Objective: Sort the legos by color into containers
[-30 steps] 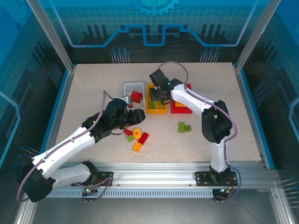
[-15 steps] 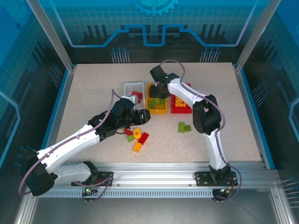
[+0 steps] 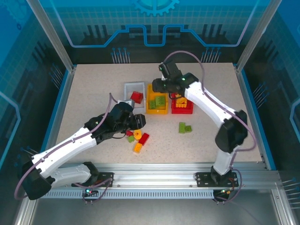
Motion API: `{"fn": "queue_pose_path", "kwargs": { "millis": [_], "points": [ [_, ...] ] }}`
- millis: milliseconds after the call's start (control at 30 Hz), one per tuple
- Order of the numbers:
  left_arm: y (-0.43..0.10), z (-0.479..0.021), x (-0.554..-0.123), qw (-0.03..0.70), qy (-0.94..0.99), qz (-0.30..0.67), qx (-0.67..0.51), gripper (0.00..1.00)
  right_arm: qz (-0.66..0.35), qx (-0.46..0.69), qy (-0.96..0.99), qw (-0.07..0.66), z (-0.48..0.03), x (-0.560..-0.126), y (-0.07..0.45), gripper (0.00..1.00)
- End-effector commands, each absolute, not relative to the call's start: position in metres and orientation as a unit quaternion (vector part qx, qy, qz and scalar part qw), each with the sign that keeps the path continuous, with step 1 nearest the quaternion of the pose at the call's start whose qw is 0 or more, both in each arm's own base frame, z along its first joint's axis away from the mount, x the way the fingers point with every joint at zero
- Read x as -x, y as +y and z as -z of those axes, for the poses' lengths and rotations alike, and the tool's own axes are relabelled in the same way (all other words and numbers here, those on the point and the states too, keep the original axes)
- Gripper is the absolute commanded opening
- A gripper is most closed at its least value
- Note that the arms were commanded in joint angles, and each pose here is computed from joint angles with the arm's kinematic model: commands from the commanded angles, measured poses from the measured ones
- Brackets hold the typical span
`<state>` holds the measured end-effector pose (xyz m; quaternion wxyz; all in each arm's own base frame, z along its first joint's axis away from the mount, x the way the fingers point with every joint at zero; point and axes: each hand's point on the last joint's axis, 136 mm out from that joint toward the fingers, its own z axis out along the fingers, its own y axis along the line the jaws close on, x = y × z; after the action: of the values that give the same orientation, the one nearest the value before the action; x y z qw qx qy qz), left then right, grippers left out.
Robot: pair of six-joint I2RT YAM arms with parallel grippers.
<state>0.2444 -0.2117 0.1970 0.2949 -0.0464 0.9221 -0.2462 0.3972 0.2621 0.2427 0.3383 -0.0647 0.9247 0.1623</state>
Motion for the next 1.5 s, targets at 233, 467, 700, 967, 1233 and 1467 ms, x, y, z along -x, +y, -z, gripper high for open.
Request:
{"fn": "queue_pose_path", "kwargs": {
  "millis": [233, 467, 700, 967, 1233, 1467],
  "points": [
    [-0.213, -0.158, -0.216, 0.224, 0.952, 0.204, -0.029, 0.52, -0.27, 0.181, 0.885, 0.334, -0.226, -0.257, 0.273, 0.54],
    [-0.249, -0.12, -0.219, 0.198, 0.962, 0.153, -0.114, 0.55, -0.306, 0.205, 0.889, 0.271, -0.161, -0.168, 0.258, 0.59],
    [-0.269, -0.089, -0.248, 0.183, 0.966, 0.088, -0.16, 0.67, -0.318, 0.171, 0.895, 0.262, -0.14, -0.137, 0.227, 0.64],
    [-0.26, -0.046, -0.263, 0.155, 0.973, 0.013, -0.173, 0.69, -0.316, 0.167, 0.896, 0.263, -0.14, -0.131, 0.217, 0.66],
    [-0.248, -0.026, -0.255, 0.138, 0.976, -0.006, -0.166, 0.7, -0.326, 0.176, 0.895, 0.249, -0.137, -0.129, 0.226, 0.66],
    [-0.241, -0.026, -0.251, 0.143, 0.977, -0.012, -0.157, 0.69, -0.326, 0.171, 0.896, 0.249, -0.137, -0.13, 0.227, 0.66]
  ]
}}
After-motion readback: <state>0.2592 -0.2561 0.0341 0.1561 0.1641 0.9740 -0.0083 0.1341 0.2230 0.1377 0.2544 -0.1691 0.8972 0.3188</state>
